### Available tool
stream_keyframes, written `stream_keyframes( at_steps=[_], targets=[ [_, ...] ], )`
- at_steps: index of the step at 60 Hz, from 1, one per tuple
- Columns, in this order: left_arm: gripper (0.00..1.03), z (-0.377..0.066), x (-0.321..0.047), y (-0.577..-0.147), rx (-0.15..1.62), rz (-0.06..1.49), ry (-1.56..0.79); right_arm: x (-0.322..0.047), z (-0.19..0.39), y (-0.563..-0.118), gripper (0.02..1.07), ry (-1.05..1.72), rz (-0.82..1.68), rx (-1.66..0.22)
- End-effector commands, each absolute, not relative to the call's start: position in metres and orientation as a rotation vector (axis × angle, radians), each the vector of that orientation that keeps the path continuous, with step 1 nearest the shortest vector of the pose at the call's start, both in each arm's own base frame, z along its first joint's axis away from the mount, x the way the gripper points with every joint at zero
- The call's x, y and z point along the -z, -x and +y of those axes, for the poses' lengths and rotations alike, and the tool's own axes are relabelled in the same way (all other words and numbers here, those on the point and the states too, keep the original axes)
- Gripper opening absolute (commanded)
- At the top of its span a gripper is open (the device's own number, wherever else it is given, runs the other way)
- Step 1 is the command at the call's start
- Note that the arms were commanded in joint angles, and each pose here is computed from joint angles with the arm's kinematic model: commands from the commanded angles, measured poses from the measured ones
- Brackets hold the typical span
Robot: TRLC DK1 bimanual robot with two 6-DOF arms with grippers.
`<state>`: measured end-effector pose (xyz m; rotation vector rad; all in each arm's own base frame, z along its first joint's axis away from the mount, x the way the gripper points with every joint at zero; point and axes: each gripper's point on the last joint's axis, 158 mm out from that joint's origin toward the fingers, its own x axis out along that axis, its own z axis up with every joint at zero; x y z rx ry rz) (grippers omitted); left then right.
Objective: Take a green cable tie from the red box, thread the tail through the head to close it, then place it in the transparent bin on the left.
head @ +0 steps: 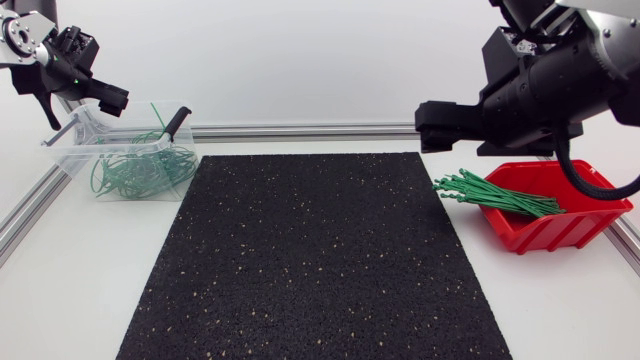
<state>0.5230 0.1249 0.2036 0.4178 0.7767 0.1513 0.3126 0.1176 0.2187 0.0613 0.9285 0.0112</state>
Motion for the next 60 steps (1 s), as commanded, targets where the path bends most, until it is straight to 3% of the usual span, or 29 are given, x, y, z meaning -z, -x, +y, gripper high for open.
stream_keyframes(
  at_steps=[1,11,26,44,60],
  targets=[
    [1.0,0.133,-0.214,-0.53,-0.145,0.799,-0.345,-0.217,0.112,-0.305,1.02,-0.05,0.938,-0.002],
    [1.0,0.139,-0.188,-0.531,-0.114,0.926,-0.286,-0.22,0.113,-0.297,1.02,-0.054,0.932,-0.004],
    [1.0,0.118,-0.206,-0.513,-0.095,0.914,-0.24,-0.233,0.105,-0.289,1.02,-0.065,0.895,-0.003],
    [1.0,0.073,-0.283,-0.47,-0.13,0.564,-0.247,-0.252,0.072,-0.274,1.02,-0.071,0.793,0.025],
    [1.0,0.058,-0.304,-0.419,-0.126,0.423,-0.279,-0.262,0.032,-0.269,1.02,-0.03,0.652,0.112]
  ],
)
